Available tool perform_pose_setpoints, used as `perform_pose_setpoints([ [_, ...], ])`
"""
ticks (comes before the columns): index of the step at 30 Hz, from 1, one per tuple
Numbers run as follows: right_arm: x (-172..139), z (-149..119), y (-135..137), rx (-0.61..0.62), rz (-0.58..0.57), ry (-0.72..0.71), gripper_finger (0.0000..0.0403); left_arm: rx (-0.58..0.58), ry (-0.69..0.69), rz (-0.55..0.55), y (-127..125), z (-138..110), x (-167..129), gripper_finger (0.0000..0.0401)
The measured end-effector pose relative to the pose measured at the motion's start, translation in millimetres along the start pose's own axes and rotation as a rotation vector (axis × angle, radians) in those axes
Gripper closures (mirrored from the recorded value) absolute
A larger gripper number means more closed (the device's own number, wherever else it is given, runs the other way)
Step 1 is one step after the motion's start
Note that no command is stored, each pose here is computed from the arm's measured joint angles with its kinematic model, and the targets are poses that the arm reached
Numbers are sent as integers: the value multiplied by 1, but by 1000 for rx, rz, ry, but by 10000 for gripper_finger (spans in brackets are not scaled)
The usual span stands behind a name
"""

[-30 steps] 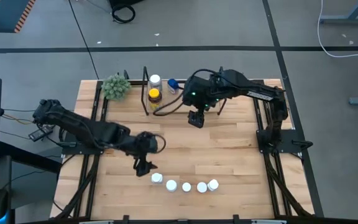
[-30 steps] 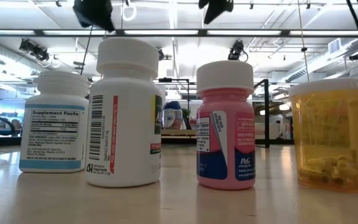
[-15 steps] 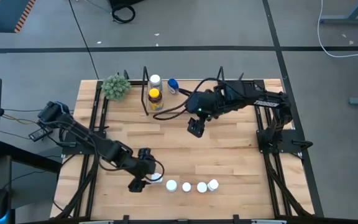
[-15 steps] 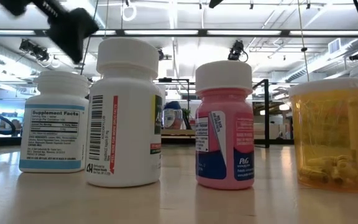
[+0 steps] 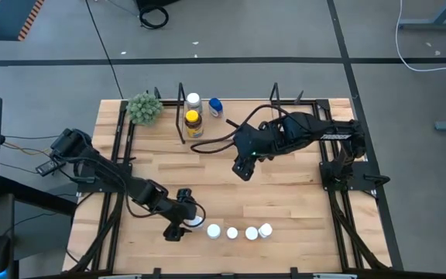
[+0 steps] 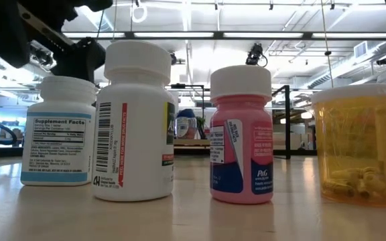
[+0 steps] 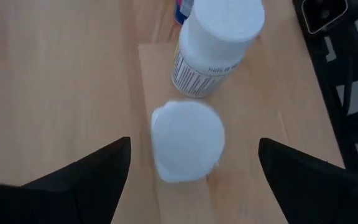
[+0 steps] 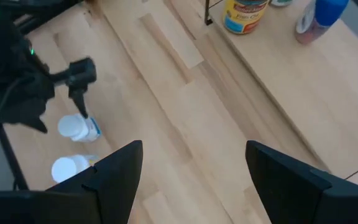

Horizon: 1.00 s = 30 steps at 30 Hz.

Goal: Pick and place medicine bottles onto shelf by color
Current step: Put the white and blue medicine bottle on the shelf

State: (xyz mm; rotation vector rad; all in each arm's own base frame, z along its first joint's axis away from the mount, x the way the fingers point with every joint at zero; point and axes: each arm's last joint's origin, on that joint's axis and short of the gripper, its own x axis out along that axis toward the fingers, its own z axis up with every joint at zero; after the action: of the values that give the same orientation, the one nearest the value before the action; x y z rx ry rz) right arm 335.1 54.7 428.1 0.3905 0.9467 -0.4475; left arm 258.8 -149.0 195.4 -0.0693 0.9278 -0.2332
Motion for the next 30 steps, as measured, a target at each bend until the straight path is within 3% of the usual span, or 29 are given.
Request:
perform_pose_setpoints([
  [10,-5,-10,11,20,-14,-32,111,2,1,43,0,-4,30,44],
  [17,-6,-12,14,27,-10,-28,111,-1,13,52,0,-6,33,59],
  [23,-6,-13,15,18,-16,-36,111,-18,7,82,2,-6,33,116],
  [30,-6,-13,15,11,-22,-40,111,-40,1,114,15,-1,34,219],
])
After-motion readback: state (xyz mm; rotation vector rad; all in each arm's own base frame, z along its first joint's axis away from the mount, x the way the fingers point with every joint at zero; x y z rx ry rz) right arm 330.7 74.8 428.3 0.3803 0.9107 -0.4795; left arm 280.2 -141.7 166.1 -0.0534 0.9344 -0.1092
